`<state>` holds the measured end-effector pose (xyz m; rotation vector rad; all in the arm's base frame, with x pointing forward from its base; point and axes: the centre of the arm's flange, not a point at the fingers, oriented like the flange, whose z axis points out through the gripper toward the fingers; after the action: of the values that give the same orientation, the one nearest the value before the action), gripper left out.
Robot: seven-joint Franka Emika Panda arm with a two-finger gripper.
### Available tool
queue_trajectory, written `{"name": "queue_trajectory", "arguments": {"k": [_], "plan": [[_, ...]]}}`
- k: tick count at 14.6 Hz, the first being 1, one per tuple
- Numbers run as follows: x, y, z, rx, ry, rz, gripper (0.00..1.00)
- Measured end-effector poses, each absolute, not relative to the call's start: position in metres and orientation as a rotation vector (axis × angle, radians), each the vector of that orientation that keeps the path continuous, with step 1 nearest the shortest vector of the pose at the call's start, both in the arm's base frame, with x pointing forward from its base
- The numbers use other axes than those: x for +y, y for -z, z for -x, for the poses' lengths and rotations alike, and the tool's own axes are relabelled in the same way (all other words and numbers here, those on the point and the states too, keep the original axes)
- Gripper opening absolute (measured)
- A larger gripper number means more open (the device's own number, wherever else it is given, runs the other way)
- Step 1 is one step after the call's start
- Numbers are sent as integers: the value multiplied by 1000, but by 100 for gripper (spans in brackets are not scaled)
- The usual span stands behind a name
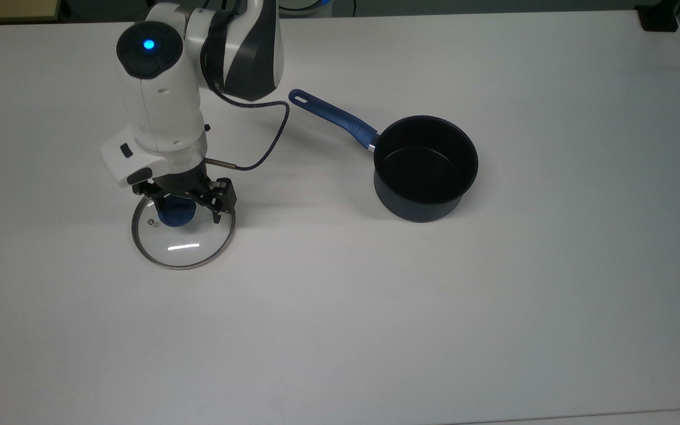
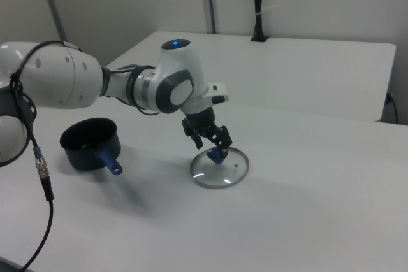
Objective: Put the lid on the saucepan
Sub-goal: 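Close the gripper on the blue knob of the glass lid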
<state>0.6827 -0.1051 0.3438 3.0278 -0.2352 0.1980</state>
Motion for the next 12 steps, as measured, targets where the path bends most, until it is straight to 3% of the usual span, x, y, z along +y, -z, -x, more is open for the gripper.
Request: {"name": "queue_trajectory", "arguments": {"k": [12], "plan": [[-130,-344,-680,-207,-193,-3017,89]]}}
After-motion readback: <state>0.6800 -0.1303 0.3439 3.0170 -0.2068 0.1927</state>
